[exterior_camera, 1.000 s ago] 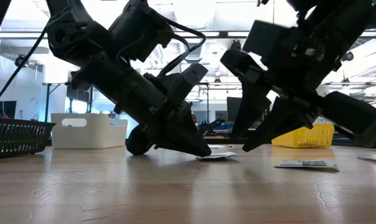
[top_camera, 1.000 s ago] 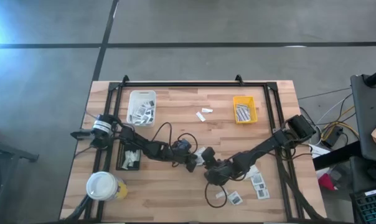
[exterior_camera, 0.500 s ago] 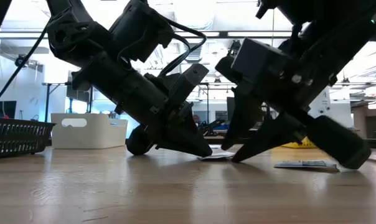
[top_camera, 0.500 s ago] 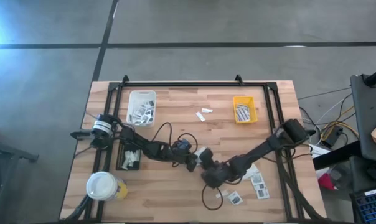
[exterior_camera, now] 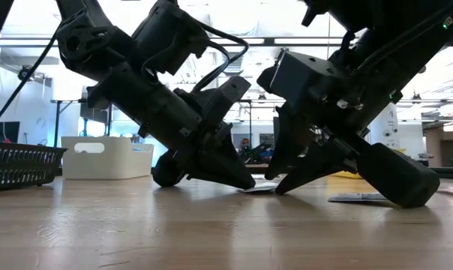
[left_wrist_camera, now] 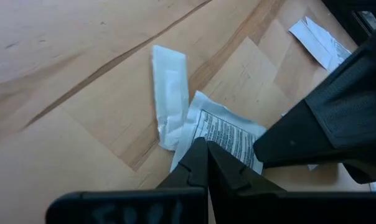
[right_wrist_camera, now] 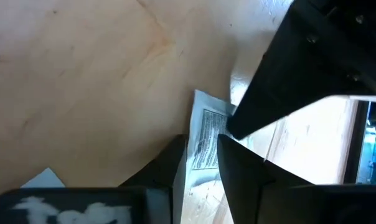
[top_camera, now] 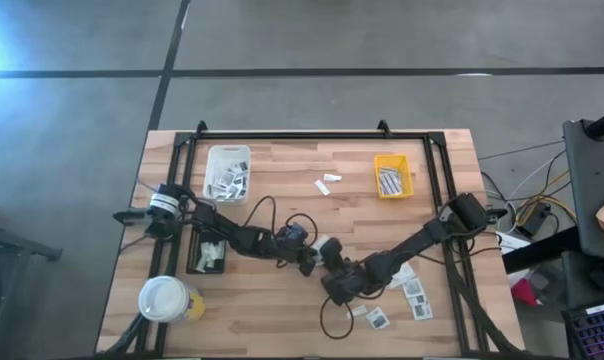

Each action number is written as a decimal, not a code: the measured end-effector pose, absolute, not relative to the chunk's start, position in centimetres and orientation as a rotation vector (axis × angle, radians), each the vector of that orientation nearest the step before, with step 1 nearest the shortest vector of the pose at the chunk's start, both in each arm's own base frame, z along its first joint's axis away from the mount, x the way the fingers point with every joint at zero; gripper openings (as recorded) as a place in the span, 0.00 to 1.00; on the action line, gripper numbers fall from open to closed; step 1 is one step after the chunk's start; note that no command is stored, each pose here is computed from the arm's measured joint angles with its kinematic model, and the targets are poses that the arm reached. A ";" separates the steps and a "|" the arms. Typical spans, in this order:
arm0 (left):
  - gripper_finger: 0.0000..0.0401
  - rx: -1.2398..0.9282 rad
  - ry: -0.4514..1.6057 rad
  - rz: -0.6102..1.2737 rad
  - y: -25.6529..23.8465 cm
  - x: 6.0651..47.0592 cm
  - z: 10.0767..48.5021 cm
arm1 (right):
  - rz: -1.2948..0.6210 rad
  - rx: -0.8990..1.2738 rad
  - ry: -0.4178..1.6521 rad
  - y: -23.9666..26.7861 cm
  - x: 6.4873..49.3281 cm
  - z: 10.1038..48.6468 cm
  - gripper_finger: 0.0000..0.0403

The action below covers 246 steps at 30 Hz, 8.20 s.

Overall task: Pick & Place First Aid Supplies
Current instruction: Put the gray towelette pack into the white bin, then put the green bandage pack into the black bin

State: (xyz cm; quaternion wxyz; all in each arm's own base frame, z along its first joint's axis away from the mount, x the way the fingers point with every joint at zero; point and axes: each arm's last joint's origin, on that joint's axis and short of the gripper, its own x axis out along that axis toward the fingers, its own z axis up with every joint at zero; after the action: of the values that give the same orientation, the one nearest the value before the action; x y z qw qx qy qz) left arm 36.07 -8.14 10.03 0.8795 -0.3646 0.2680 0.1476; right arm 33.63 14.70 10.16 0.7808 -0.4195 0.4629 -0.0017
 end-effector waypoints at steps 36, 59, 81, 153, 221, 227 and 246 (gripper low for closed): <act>0.00 -0.736 0.591 0.171 -7.2 37.3 11.4 | -0.104 -0.814 0.990 15.8 32.3 11.0 0.02; 0.00 -0.209 0.428 -0.073 -9.3 35.4 19.1 | -0.082 -0.245 0.953 14.7 27.9 21.4 0.02; 0.30 -0.096 0.342 -0.156 -10.5 35.4 19.9 | -0.088 0.042 0.856 15.1 28.4 22.5 0.02; 0.00 -0.067 0.706 0.684 -5.1 25.0 24.6 | -0.127 0.031 0.931 14.5 27.7 22.2 0.20; 0.21 -0.379 0.707 0.847 3.2 24.2 25.9 | -0.095 0.002 0.944 15.6 27.3 21.6 0.13; 0.21 -0.315 0.600 0.657 0.0 25.6 26.7 | -0.062 -0.016 0.946 16.6 26.7 21.5 0.13; 0.21 -0.064 0.670 0.280 -8.2 30.8 20.6 | 0.027 -0.146 0.909 17.0 26.2 20.2 0.13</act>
State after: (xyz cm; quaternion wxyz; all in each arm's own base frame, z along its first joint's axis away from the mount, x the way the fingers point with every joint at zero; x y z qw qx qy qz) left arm 30.76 -8.23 20.59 0.9342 -0.0313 0.3279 0.1371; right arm 26.22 17.02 20.22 0.8958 -0.0705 0.4387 0.0130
